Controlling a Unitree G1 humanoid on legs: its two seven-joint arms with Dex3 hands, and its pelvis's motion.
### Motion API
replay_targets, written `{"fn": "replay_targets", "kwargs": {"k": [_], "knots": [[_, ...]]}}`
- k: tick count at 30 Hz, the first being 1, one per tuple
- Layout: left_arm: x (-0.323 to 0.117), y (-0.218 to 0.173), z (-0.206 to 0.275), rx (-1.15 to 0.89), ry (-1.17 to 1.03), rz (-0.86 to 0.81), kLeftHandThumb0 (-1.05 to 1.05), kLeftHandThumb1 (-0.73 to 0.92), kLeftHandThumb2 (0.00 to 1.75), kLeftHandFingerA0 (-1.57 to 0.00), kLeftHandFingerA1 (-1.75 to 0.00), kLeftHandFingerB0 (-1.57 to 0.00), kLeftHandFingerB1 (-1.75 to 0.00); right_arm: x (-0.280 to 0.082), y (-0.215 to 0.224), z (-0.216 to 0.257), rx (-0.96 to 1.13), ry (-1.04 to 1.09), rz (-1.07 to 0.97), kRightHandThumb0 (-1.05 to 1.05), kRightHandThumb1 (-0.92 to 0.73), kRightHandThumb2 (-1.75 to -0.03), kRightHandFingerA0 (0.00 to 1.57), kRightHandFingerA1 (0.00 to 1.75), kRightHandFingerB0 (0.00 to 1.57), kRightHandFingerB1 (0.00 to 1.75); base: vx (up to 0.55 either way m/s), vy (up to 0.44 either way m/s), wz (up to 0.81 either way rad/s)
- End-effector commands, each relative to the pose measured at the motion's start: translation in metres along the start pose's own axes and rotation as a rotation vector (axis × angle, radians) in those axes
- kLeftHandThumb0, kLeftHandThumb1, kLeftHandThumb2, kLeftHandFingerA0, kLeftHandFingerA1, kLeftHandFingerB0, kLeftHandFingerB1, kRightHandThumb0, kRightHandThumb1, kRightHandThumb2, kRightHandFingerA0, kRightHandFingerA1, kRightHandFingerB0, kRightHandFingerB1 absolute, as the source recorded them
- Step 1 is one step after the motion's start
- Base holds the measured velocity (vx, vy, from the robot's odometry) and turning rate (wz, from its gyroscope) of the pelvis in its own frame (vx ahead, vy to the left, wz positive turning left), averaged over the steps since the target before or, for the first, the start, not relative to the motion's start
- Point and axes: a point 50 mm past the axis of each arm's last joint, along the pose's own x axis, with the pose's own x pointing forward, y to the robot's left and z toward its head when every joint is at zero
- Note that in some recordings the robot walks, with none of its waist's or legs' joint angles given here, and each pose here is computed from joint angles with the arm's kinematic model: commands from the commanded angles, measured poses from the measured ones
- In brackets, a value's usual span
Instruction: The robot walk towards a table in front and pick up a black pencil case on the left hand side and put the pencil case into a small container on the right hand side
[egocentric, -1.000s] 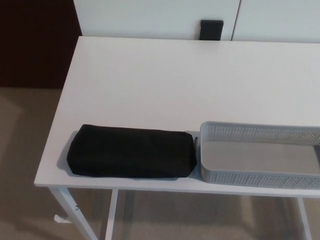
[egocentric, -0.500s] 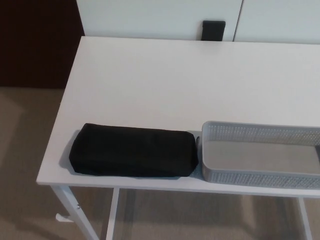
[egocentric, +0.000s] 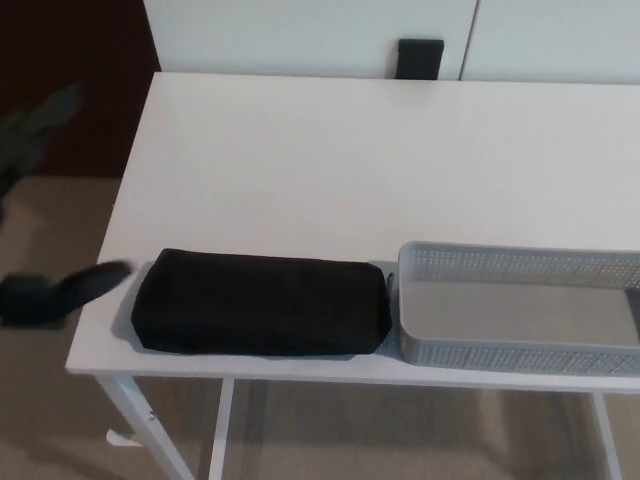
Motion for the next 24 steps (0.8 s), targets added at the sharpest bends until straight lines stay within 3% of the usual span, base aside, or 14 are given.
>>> {"fn": "replay_targets", "kwargs": {"k": [1,5,6,9,10,16,17,18,19,20,24], "knots": [[0.047,-0.033,0.056,0.592,-0.045,-0.343,-0.53,0.37,0.69,0.00,-0.05,-0.09,-0.20,0.001,-0.013,0.011,-0.025,-0.014,-0.037,-0.40,-0.45,-0.69,0.54,0.54,0.41,0.48,0.00,0.000,0.00],[0.054,-0.044,0.050,0.639,-0.008,-0.420,-0.57,0.38,0.71,0.00,-0.06,-0.07,-0.16,0.000,-0.014,0.010,-0.053,-0.012,-0.034,-0.41,-0.45,-0.70,0.52,0.53,0.41,0.48,0.00,0.000,0.00],[0.055,-0.048,0.047,0.649,0.005,-0.450,-0.58,0.38,0.72,0.00,-0.06,-0.05,-0.12,-0.001,-0.013,0.008,-0.044,-0.010,-0.036,-0.34,-0.54,-0.56,0.59,0.46,0.46,0.40,0.00,0.000,0.00],[0.058,-0.054,0.042,0.673,0.068,-0.519,-0.63,0.40,0.72,0.00,0.00,0.00,-0.02,-0.001,-0.013,0.007,-0.052,-0.004,-0.035,-0.35,-0.53,-0.56,0.57,0.46,0.45,0.40,0.00,0.000,0.00],[0.059,-0.056,0.039,0.677,0.102,-0.554,-0.62,0.39,0.72,0.00,0.00,0.00,-0.03,-0.001,-0.014,0.007,-0.060,-0.004,-0.036,-0.44,-0.44,-0.71,0.54,0.55,0.41,0.49,0.00,0.000,0.00],[0.062,-0.058,0.033,0.698,0.199,-0.659,-0.62,0.39,0.74,0.00,-0.01,0.00,-0.05,-0.001,-0.014,0.007,-0.056,-0.005,-0.033,-0.42,-0.44,-0.72,0.53,0.55,0.39,0.48,0.00,0.000,0.00],[0.062,-0.058,0.032,0.708,0.213,-0.673,-0.61,0.39,0.75,0.00,-0.03,0.00,-0.05,-0.001,-0.014,0.007,-0.062,-0.003,-0.037,-0.35,-0.53,-0.56,0.59,0.46,0.45,0.39,0.00,0.000,0.00],[0.062,-0.058,0.031,0.715,0.235,-0.694,-0.62,0.39,0.75,0.00,-0.02,0.00,-0.04,-0.001,-0.014,0.009,-0.070,-0.009,-0.037,-0.43,-0.44,-0.71,0.54,0.55,0.41,0.49,0.00,0.000,0.00],[0.063,-0.058,0.031,0.720,0.241,-0.699,-0.62,0.40,0.76,0.00,-0.03,0.00,-0.04,-0.001,-0.015,0.009,-0.071,-0.011,-0.035,-0.36,-0.53,-0.55,0.59,0.46,0.46,0.40,0.00,0.000,0.00],[0.063,-0.057,0.031,0.729,0.251,-0.712,-0.63,0.40,0.76,0.00,-0.02,0.00,-0.03,-0.001,-0.015,0.009,-0.065,-0.011,-0.034,-0.43,-0.44,-0.71,0.53,0.55,0.40,0.48,0.00,0.000,0.00],[0.066,-0.056,0.032,0.731,0.298,-0.769,-0.65,0.40,0.76,0.00,-0.03,0.00,-0.01,-0.001,-0.016,0.009,-0.065,-0.012,-0.038,-0.43,-0.44,-0.71,0.54,0.55,0.40,0.49,0.00,0.000,0.00]]}}
